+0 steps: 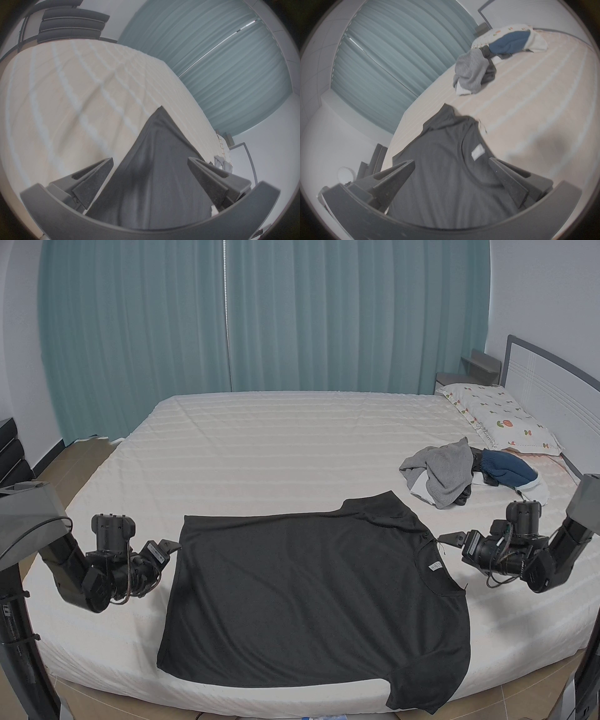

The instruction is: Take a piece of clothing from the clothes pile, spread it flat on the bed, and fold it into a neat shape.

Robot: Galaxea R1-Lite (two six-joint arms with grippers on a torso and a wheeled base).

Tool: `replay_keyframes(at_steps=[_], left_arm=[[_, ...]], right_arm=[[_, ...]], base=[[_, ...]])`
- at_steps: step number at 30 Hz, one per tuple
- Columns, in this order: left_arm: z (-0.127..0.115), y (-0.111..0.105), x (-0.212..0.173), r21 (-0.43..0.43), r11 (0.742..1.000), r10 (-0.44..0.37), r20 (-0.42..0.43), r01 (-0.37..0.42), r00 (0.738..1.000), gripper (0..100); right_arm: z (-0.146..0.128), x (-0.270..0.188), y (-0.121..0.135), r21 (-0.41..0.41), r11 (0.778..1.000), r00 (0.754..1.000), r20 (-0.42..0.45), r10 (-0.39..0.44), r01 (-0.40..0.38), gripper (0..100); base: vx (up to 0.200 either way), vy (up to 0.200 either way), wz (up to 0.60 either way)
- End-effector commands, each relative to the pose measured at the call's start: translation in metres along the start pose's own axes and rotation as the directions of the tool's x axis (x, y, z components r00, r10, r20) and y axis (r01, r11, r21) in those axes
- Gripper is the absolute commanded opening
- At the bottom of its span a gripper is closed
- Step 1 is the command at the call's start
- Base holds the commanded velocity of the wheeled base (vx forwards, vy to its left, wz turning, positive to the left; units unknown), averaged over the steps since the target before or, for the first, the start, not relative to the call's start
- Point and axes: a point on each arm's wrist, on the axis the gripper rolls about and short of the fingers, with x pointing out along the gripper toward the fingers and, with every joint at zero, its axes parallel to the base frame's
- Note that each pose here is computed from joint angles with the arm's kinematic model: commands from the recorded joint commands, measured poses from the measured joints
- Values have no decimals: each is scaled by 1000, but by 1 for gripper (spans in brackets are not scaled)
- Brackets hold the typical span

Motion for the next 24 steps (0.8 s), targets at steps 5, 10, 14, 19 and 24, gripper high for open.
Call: replay_keyframes(at_steps=[5, 10, 14, 19, 24], left_arm=[[-30, 14, -45, -26, 997, -75, -76, 74, 994, 100], [-40, 28, -45, -26, 998, -55, -114, 52, 992, 100], [-47, 37, -41, -23, 999, -39, -123, 37, 992, 100], [-55, 47, -35, 35, 999, -3, -153, 8, 988, 100], [-57, 51, -32, 87, 996, 10, -165, 4, 986, 100]], right_arm=[[-32, -50, 1, 81, 995, 989, -125, 73, -64, 100], [-33, -49, -2, 90, 994, 989, -131, 65, -54, 100], [-35, -51, -8, 97, 995, 989, -139, 51, -38, 100], [-36, -53, -7, 99, 994, 989, -139, 51, -38, 100], [-36, -53, -7, 99, 994, 989, -140, 52, -39, 100]], base=[[-200, 0, 0], [-200, 0, 0], [0, 0, 0], [0, 0, 0], [0, 0, 0]])
